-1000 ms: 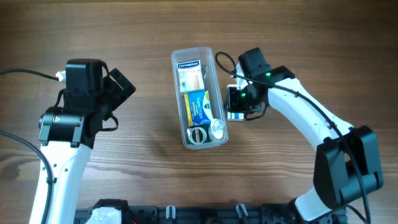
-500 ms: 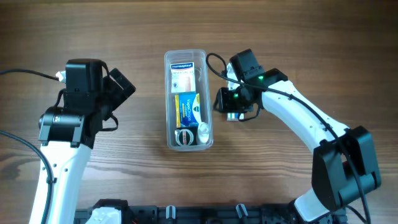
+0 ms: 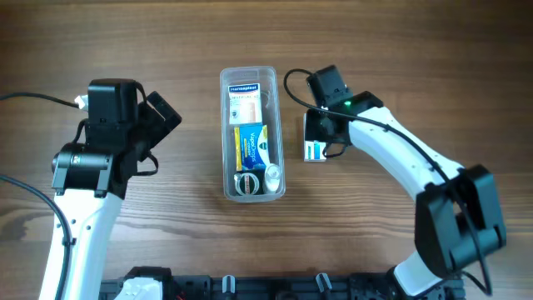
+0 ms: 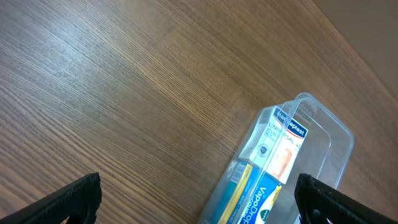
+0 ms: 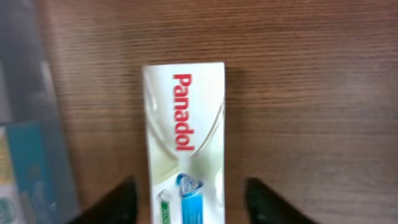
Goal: Pack container
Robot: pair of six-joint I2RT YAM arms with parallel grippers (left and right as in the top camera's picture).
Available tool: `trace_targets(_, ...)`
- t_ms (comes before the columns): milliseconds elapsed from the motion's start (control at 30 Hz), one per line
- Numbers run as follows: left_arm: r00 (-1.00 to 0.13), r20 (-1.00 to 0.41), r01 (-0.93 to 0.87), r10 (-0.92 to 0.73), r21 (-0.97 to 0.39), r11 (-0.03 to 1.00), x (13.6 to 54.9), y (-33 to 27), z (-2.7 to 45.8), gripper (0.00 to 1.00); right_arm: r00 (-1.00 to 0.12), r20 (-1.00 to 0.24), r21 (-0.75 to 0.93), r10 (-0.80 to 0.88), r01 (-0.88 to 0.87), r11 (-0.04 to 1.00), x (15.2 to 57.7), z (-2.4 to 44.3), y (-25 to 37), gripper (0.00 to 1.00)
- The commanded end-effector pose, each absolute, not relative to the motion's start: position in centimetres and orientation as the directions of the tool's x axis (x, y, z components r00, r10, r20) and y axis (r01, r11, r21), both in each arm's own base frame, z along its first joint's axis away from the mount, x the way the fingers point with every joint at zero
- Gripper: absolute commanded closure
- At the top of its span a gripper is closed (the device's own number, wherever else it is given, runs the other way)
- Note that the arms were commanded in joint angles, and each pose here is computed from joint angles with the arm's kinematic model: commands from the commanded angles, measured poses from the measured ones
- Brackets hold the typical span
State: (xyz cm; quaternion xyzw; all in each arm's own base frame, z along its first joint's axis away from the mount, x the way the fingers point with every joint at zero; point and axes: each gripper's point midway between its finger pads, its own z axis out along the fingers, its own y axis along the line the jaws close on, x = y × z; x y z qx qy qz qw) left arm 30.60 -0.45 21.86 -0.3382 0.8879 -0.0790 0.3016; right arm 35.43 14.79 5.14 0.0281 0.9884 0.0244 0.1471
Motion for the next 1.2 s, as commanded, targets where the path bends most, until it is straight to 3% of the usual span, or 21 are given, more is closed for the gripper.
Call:
trace_targets(0,-0.57,-0.512,-0.55,-0.642,-0.343,0.762,30.7,0.1,22.8,0.0,-0.965,-0.251,0.0,0.075,0.078,0.997,35.5,2.1,14.2,0.36)
trace_targets(233,-0.57,-0.512,-0.55,-0.642,-0.343,0.762,30.7,0.1,22.8,0.0,-0.977,-0.199,0.027,0.071,0.067,0.997,35.4,-0.9,15.2,0.32)
trace_targets(467,-0.57,-0.512,-0.55,-0.642,-0.343,0.762,30.7,0.1,22.8,0.0,-0.978,-0.199,0.029,0.068,0.063,0.998,35.6,-1.1,15.3,0.68)
trace_targets(600,-0.57,-0.512,-0.55,-0.642,-0.343,0.762,30.7,0.1,22.8,0.0,-0.975,-0.213,0.015,0.068,0.066,0.998,35.8,-0.1,15.0,0.68)
trace_targets(800,-0.57,-0.512,-0.55,-0.642,-0.343,0.762,30.7,0.1,22.8,0.0,-0.966,-0.253,0.019,0.045,0.042,0.999,37.0,4.8,15.4,0.66)
trace_targets(1067,-0.57,-0.512,-0.55,-0.642,-0.343,0.762,30.7,0.1,22.8,0.0,-0.912,-0.404,0.139,0.063,0.006,0.99,39.0,17.4,17.6,0.66)
trace_targets(1167,-0.57,-0.512,-0.55,-0.642,-0.343,0.762,30.7,0.1,22.8,0.0,-0.899,-0.435,0.19,0.053,-0.034,0.981,38.7,19.8,19.2,0.66)
